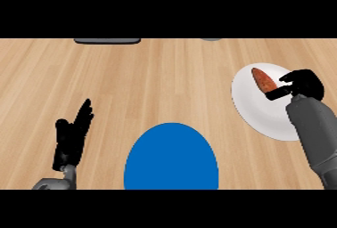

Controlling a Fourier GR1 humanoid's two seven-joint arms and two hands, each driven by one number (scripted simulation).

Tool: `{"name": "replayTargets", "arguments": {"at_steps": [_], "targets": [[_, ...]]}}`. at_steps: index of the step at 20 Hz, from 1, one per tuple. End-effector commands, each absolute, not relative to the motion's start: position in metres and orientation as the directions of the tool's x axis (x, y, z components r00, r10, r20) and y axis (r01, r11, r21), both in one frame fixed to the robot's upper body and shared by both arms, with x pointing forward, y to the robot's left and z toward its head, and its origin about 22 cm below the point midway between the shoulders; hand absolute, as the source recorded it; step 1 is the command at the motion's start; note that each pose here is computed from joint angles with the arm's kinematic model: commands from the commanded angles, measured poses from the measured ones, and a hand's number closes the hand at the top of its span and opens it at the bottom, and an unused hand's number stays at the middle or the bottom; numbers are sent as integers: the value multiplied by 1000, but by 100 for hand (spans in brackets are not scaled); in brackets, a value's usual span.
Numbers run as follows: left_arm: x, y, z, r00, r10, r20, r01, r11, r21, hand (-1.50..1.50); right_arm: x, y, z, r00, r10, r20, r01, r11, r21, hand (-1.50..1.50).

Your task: Pick the sweet potato from the plate and place it in the plate

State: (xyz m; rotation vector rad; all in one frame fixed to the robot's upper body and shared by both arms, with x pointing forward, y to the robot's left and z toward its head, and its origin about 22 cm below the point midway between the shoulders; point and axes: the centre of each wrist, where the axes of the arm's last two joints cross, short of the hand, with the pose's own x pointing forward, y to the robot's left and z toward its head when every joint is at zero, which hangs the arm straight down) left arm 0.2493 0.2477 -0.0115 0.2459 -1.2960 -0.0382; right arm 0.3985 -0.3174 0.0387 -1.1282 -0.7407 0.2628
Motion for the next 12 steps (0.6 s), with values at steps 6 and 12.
{"name": "replayTargets", "arguments": {"at_steps": [6, 12], "targets": [[247, 251, -7, 293, -139, 946, -106, 979, 177, 0, 386, -319, 38, 481, 580, 658, 358, 555, -751, -150], [239, 262, -14, 275, -152, 949, -147, 969, 198, 0, 368, -338, 51, 215, 385, 898, 658, 622, -424, -150]]}}
